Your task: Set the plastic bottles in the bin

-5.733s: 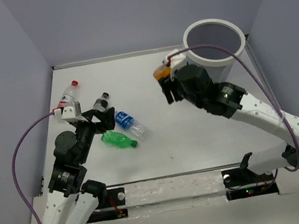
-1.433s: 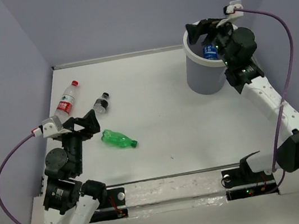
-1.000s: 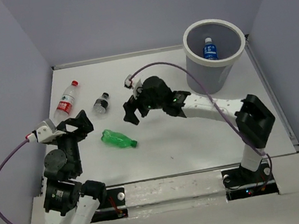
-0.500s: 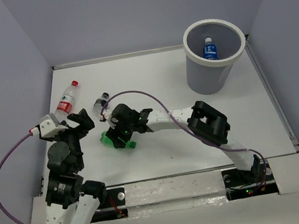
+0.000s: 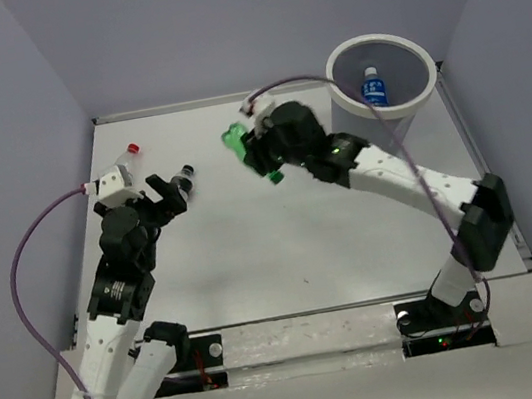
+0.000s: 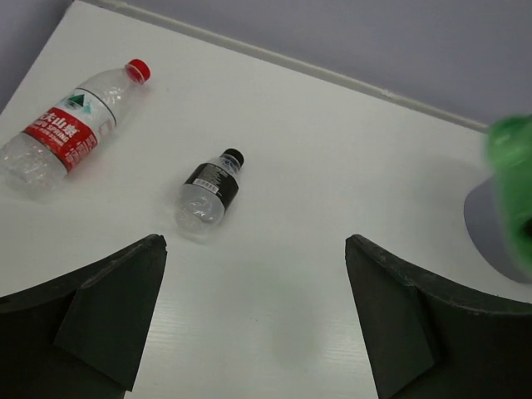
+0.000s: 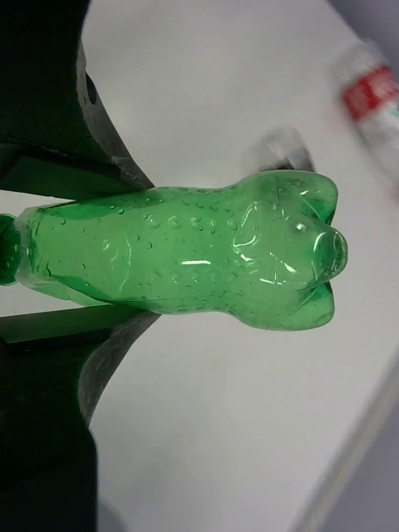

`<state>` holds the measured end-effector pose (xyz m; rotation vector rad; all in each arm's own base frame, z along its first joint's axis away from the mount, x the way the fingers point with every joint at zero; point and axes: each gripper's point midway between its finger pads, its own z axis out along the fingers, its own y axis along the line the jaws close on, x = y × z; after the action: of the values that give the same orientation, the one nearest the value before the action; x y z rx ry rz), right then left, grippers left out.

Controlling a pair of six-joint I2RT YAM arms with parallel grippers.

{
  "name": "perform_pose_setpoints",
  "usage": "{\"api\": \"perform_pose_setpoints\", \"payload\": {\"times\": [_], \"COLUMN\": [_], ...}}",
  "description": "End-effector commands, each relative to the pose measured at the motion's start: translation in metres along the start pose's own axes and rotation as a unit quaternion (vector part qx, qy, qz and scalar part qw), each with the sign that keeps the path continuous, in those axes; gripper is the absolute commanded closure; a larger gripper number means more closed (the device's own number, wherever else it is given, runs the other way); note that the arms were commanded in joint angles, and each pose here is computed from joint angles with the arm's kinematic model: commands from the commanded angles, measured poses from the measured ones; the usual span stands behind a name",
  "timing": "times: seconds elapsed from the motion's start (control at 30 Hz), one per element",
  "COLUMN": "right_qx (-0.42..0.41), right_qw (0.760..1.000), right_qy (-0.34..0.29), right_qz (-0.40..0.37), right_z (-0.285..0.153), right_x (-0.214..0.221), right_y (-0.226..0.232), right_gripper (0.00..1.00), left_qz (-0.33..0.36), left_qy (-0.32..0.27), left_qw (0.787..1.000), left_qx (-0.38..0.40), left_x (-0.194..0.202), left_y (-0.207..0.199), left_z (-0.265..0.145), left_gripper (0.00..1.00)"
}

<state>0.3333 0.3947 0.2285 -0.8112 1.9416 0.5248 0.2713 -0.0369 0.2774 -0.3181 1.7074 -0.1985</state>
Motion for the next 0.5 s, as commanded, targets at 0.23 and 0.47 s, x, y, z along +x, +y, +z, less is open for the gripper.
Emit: {"api": "perform_pose_setpoints", "payload": {"times": [0.23,0.47], "right_qx": [0.369,0.429], "right_qw": [0.902,0.878], "right_qy": [-0.21,-0.179], "right_qz": [0.082,0.114], "right_z": [-0.215,-0.221], "right_x": [-0.128,-0.096], "right_y": [-0.277,-0.351], "right_gripper": [0.71,0.66], "left_qz": [0.03,0.105], "left_qy": [0.08,0.141], "left_qw": [0.996,0.983], "left_qx": [0.02,-0.052], "left_x": [0.015,0.049], "left_y": [-0.03,-0.007], "left_z": [0.051,0.088], "left_gripper": [0.01,0.01]}}
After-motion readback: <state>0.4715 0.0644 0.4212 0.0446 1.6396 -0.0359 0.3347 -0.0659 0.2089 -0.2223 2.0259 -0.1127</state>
